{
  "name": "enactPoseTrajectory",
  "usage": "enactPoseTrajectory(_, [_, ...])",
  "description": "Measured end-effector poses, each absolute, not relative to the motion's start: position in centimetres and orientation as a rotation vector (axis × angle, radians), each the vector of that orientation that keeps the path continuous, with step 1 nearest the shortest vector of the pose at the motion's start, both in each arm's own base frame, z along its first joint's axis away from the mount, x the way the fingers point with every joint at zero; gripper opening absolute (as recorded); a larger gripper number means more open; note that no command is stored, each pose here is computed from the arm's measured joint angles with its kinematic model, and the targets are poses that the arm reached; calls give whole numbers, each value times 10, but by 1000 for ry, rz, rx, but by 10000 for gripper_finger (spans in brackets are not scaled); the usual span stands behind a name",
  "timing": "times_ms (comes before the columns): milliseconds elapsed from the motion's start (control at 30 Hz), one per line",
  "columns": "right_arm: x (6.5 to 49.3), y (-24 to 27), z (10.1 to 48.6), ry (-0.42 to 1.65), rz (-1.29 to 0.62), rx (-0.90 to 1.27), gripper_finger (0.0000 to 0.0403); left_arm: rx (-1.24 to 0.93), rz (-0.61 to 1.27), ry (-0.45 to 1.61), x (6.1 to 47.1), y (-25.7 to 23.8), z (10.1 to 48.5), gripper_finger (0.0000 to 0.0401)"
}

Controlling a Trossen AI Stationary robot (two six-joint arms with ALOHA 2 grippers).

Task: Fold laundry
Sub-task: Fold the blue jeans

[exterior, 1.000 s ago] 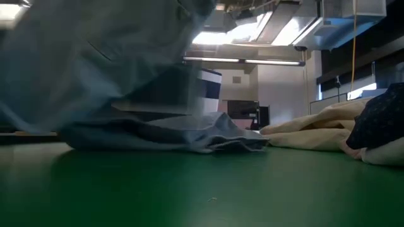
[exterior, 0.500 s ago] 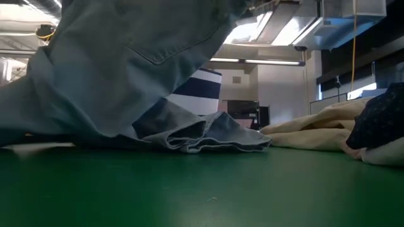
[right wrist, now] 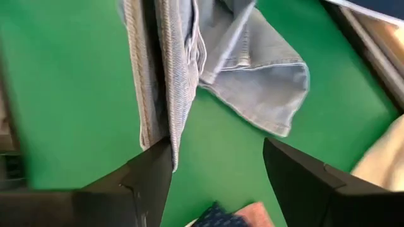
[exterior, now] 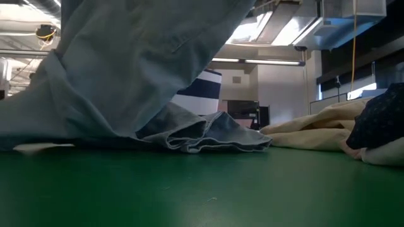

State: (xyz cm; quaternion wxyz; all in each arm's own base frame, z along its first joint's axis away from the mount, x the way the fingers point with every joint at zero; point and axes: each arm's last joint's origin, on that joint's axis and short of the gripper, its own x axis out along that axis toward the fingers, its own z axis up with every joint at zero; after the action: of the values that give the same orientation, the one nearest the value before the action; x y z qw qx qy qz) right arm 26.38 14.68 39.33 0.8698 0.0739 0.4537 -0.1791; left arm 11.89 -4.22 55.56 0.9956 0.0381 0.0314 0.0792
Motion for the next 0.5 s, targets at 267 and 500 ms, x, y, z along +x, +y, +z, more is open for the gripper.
enactPoseTrajectory(267, [237,146,411,916,-358,253,246,75,157,63,119,-42,556,6])
enactPoseTrajectory(500, [224,144,409,1035,-387,342,246,78,153,69,120,-43,555,6])
